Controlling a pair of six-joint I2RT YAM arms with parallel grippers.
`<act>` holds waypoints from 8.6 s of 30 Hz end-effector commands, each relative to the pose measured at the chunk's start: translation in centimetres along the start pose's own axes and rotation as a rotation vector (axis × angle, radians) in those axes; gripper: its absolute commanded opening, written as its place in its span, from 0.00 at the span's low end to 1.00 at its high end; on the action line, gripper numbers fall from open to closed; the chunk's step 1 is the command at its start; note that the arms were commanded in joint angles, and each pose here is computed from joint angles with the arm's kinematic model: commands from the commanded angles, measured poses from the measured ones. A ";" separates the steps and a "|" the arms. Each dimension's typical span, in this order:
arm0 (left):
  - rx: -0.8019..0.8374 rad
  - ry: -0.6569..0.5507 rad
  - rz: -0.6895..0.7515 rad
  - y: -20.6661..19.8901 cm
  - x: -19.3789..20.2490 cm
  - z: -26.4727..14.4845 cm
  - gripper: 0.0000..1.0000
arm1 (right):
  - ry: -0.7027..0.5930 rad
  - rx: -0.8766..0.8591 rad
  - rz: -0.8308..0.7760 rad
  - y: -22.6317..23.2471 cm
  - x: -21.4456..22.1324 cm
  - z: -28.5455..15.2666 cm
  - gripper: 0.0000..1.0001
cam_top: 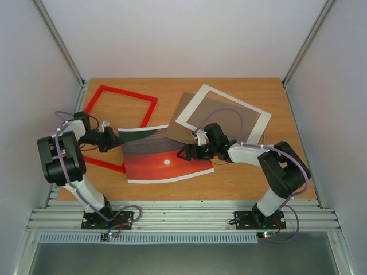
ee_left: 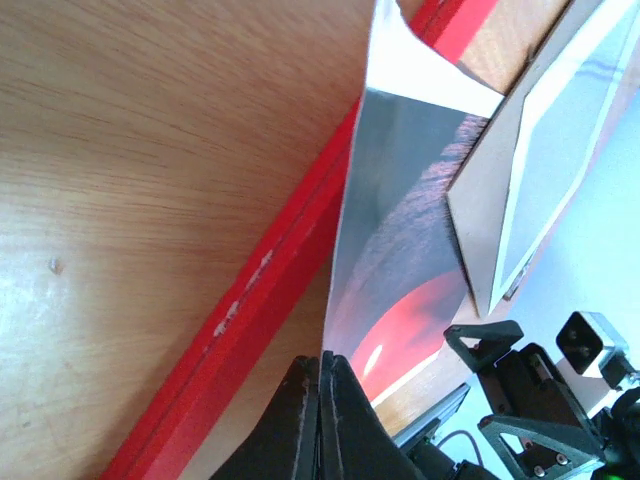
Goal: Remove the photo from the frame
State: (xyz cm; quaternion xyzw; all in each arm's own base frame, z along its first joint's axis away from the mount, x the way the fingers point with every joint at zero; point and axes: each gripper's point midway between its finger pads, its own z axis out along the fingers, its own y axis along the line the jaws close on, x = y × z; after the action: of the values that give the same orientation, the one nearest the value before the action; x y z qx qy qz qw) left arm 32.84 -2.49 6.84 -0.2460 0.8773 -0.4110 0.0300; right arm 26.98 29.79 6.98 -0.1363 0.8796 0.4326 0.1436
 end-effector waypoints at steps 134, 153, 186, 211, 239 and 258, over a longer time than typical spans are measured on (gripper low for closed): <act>0.422 -0.408 0.381 -27.2 9.0 -9.1 0.02 | -0.823 1.214 -1.507 13.4 -11.4 -14.2 0.04; -0.032 -0.698 0.446 -20.7 7.1 -14.3 0.81 | -0.813 1.645 -1.535 13.6 -14.7 -20.5 0.02; -0.408 -0.890 0.584 -10.9 8.8 -17.1 0.95 | 0.018 1.248 -1.443 -2.0 2.0 -2.1 0.16; -0.395 -0.886 0.595 -10.4 9.5 -17.0 0.95 | 0.139 1.176 -1.215 0.4 1.7 -0.2 0.42; -0.336 -0.893 0.688 -11.5 11.7 -16.8 0.99 | -0.096 0.690 -0.618 5.7 -2.8 -11.6 0.98; -0.213 -1.123 0.702 -11.9 15.3 -21.9 1.00 | -0.645 1.031 -0.172 1.5 0.4 -33.0 0.98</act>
State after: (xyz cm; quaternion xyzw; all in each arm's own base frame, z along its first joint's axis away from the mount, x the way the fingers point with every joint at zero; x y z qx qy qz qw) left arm 19.16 -0.96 30.79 -0.1133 0.8196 -0.0948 0.5535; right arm 23.03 7.35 27.55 -0.0384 0.8754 -0.0095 0.4817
